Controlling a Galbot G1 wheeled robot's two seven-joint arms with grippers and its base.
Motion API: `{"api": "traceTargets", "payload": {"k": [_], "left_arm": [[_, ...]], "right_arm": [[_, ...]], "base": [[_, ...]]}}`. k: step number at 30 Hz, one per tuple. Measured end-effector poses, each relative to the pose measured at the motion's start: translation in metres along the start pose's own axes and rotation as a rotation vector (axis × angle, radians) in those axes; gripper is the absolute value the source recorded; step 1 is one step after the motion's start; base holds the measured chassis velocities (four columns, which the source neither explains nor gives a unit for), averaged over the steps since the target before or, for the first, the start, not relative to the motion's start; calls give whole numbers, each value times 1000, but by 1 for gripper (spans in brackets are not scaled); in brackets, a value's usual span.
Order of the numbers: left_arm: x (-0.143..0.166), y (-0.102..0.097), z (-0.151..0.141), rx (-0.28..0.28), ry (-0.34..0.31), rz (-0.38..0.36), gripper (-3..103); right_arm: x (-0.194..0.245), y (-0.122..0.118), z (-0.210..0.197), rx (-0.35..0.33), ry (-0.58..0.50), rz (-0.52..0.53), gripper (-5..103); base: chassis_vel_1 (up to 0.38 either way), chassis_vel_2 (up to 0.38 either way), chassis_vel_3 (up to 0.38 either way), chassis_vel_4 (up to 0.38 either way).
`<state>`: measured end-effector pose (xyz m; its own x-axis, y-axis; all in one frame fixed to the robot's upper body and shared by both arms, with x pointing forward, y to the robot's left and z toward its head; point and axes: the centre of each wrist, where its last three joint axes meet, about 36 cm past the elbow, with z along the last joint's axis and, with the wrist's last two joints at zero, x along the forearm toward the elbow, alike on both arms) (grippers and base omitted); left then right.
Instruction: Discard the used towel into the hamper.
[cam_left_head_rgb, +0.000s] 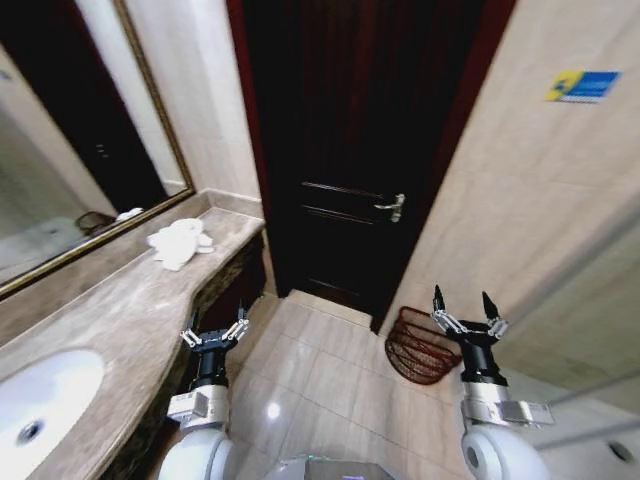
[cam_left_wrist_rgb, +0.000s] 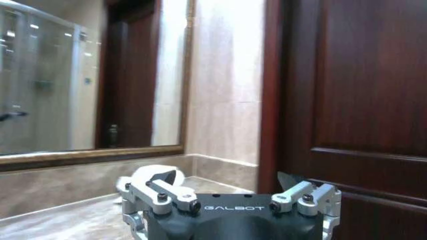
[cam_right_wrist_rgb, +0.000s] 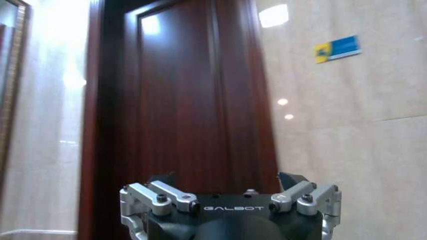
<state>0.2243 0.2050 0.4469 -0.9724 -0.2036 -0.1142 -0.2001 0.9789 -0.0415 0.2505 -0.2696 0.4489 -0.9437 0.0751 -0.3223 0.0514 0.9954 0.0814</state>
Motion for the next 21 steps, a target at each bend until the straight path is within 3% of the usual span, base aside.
{"api": "traceTargets", "payload": {"k": [13,21], "left_arm": [[-1,3,6,-35,0,-17,99],[-2,8,15,-64,-53,0,100]], "right_arm": [[-2,0,-4,4,17,-10,100],[-3,0,-7,9,31,-35,100]], "base": [[120,111,123,116],[19,31,20,20]]}}
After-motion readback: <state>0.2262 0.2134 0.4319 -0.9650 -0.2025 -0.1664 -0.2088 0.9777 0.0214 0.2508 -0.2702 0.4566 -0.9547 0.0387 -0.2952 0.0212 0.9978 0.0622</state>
